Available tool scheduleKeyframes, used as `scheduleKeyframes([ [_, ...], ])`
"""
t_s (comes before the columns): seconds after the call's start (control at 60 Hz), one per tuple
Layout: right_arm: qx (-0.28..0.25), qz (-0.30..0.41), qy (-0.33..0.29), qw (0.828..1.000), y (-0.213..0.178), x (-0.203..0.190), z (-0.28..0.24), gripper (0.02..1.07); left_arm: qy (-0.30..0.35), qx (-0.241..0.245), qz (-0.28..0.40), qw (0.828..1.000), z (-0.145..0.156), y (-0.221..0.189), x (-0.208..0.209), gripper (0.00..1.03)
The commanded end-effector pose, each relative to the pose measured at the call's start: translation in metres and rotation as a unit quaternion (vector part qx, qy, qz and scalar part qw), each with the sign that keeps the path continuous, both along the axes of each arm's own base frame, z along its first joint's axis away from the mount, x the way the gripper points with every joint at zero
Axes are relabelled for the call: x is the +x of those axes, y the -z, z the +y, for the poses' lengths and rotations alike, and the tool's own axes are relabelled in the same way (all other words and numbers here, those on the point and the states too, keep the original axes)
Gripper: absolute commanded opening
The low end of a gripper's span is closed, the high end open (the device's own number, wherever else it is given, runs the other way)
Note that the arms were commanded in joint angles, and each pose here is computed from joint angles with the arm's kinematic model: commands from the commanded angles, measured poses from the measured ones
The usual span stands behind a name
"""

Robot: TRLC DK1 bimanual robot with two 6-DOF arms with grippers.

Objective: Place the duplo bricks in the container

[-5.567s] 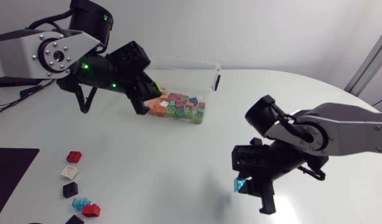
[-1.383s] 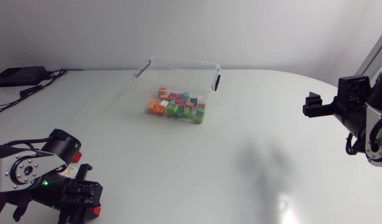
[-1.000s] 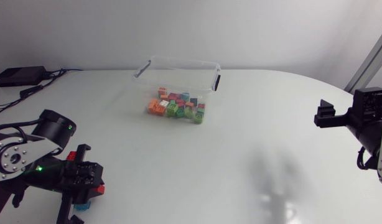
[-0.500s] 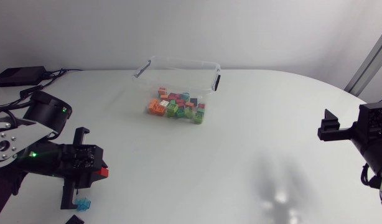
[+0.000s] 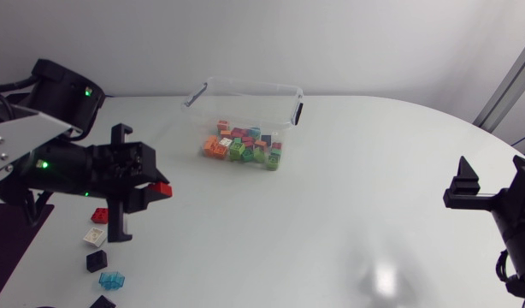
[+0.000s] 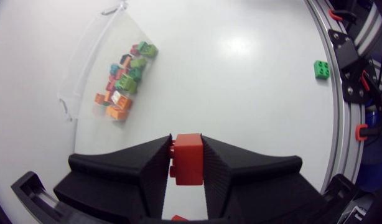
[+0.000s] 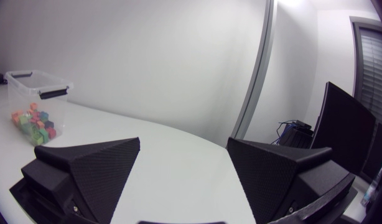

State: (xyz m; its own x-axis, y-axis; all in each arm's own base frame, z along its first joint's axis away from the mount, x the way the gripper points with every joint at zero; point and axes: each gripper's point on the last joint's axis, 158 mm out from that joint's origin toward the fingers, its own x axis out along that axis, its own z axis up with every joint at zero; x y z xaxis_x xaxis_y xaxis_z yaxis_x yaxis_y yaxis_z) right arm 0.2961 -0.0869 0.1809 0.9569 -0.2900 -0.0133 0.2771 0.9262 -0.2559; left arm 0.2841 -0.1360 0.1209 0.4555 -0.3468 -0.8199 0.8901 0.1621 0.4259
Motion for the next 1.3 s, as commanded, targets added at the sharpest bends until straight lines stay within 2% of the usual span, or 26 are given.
scheduleKeyframes([
  [0.0, 0.043, -0.026, 0.004, 0.999, 0.003, -0.010, 0.002, 1.03, -0.010, -0.027, -0.010, 1.000, -0.017, -0.017, 0.016, 0.08],
  [0.283, 0.050, -0.050, -0.006, 0.997, 0.003, -0.027, 0.010, 1.03, -0.062, -0.109, -0.076, 0.989, -0.048, -0.061, 0.084, 0.08],
  [0.733, 0.041, -0.078, -0.012, 0.996, -0.010, -0.053, 0.019, 1.03, -0.118, -0.198, -0.134, 0.964, -0.076, -0.094, 0.181, 0.08],
  [1.067, 0.045, -0.044, -0.024, 0.998, 0.007, -0.049, 0.025, 1.03, -0.145, -0.209, -0.135, 0.958, -0.079, -0.075, 0.239, 0.08],
  [1.283, 0.050, 0.007, -0.007, 0.999, 0.032, -0.052, 0.018, 1.03, -0.165, -0.221, -0.138, 0.951, -0.090, -0.076, 0.274, 0.08],
])
